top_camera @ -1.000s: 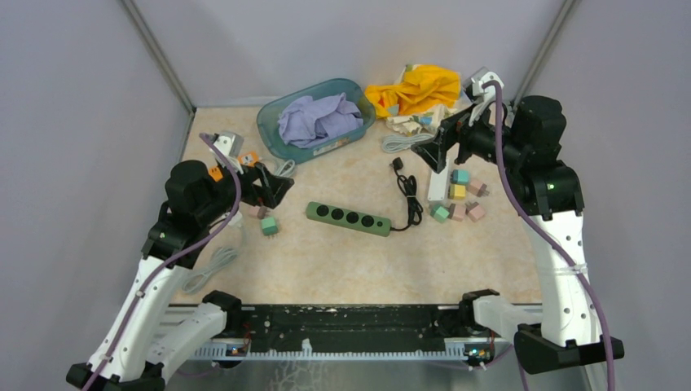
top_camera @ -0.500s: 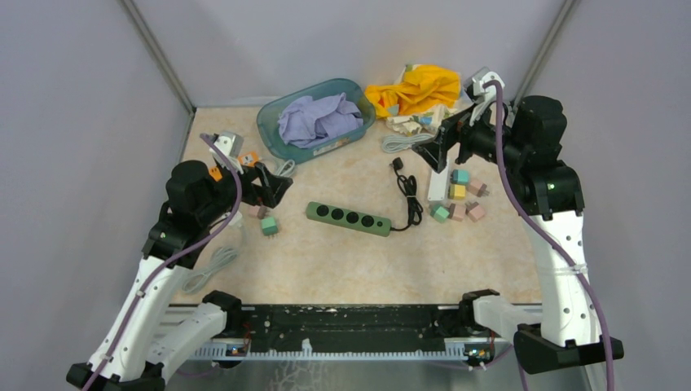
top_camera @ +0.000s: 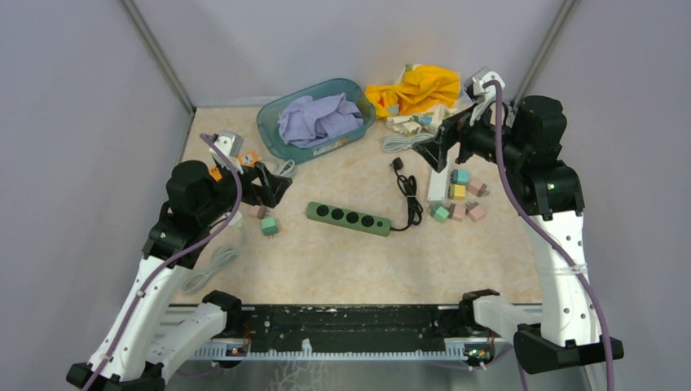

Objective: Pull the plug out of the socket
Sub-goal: Reset both arms

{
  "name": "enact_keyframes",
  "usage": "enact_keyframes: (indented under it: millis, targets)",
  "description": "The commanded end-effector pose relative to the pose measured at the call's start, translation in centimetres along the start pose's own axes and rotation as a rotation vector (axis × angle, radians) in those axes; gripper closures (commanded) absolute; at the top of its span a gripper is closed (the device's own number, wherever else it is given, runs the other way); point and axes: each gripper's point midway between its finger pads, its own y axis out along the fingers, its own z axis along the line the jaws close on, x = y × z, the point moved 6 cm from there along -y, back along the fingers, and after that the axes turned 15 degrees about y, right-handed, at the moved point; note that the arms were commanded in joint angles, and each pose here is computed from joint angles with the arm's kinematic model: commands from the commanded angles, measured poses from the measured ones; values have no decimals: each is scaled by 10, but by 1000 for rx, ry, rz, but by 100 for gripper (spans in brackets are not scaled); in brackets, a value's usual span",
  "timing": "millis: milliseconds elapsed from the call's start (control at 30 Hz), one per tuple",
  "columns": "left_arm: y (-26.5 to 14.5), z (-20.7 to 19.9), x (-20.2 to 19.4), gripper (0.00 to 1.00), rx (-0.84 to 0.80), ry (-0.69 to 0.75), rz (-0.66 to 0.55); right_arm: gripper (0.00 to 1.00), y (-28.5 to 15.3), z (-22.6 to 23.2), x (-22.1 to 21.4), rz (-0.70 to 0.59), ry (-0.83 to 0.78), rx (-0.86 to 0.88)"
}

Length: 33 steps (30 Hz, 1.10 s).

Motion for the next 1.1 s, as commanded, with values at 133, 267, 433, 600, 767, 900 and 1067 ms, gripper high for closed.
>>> enact_keyframes:
  millis: [133, 267, 433, 600, 767, 900, 1067]
  targets:
    - [-1, 1, -3, 0, 8, 17, 9, 1, -9, 3, 10, -48, -34, -19]
    - [-1, 1, -3, 0, 8, 17, 10, 1, -9, 3, 10, -48, -34, -21]
    - [-1, 1, -3, 0, 7, 17, 10, 1, -10, 4, 10, -50, -36, -21]
    - [-1, 1, -4, 0, 5, 17, 10, 1, -10, 4, 10, -49, -36, -21]
    - [-1, 1, -3, 0, 4, 18, 9, 1, -10, 4, 10, -49, -38, -21]
    - [-1, 0, -3, 0, 3, 19, 9, 1, -10, 4, 11, -49, -38, -21]
    - [0, 0, -3, 0, 0, 17, 8, 1, -10, 3, 11, -50, -40, -27]
